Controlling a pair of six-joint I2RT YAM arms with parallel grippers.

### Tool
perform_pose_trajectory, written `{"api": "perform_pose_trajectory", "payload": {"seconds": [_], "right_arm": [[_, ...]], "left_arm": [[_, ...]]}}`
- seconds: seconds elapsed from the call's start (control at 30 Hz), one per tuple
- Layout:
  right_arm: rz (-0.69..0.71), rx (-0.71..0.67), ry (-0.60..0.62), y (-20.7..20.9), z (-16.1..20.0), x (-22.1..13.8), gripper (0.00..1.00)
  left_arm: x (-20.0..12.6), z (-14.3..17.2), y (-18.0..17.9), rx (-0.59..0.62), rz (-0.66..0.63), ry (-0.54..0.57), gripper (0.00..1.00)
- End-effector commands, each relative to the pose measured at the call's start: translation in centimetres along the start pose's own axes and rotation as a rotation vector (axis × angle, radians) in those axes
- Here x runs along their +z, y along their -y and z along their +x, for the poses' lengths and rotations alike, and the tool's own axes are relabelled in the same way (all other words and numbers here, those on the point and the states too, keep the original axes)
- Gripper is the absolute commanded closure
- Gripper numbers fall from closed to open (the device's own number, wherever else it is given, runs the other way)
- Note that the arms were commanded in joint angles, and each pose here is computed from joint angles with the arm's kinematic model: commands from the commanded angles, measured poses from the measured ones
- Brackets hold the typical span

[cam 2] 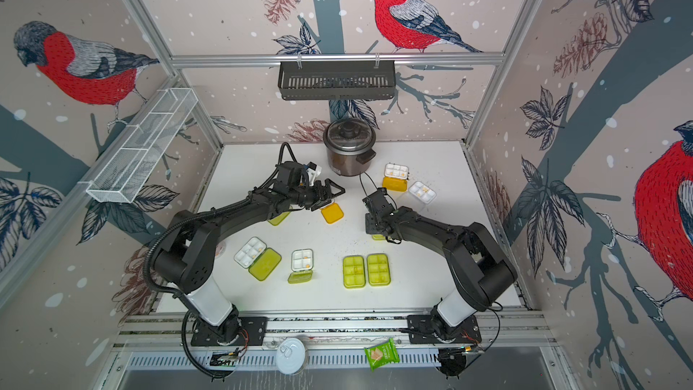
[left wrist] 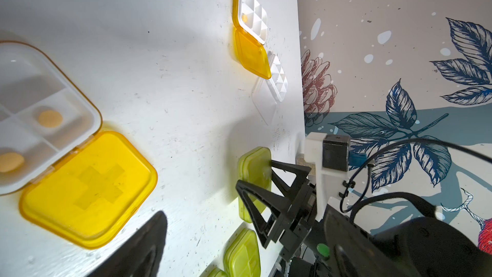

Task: Close pillboxes
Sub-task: Pick up the pillbox at the center of the board, then place the pillbox at the center of the board.

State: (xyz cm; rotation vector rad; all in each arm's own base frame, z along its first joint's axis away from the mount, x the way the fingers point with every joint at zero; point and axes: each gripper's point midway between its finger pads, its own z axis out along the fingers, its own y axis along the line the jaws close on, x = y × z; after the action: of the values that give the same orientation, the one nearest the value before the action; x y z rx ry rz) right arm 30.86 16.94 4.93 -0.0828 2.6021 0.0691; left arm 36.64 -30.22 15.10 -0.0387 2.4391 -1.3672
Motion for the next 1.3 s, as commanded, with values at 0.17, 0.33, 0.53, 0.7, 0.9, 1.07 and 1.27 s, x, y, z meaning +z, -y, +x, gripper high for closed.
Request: {"api": "perform_pose_trajectory", "payload": {"seconds": [0.17, 0.33, 0.53, 0.7, 0.9, 1.07, 1.27], "right_arm": [[0.068, 0.076, -0.065, 4.6, 5.3, -2.4, 0.27], [0.063, 0.126, -0.082, 5.7, 7.4, -3.0, 0.28], [0.046, 0.198, -0.124, 6.1, 10.1, -2.5, 0.29], [0.041, 0.243, -0.099, 6.2, 10.0, -2.9, 0.28], [0.060, 0.243, -0.125, 6.5, 10.8, -2.5, 0.26], [0.047, 0.222, -0.144, 5.9, 10.9, -2.2, 0.15], [0.032, 0.225, -0.057, 5.9, 6.8, -3.7, 0.06]], "left_arm": [[0.1, -0.1, 0.5, 0.004, 0.031, 0.001, 0.08], [0.2, 0.2, 0.7, 0.007, 0.036, -0.003, 0.08], [0.6, 0.7, 0.7, 0.010, 0.031, -0.016, 0.08], [0.5, 0.6, 0.9, 0.011, 0.038, -0.013, 0.08], [0.6, 0.7, 1.0, 0.011, 0.040, -0.017, 0.08], [0.7, 0.8, 0.8, 0.009, 0.039, -0.022, 0.08], [0.8, 0.8, 0.8, 0.011, 0.038, -0.026, 0.08]]}}
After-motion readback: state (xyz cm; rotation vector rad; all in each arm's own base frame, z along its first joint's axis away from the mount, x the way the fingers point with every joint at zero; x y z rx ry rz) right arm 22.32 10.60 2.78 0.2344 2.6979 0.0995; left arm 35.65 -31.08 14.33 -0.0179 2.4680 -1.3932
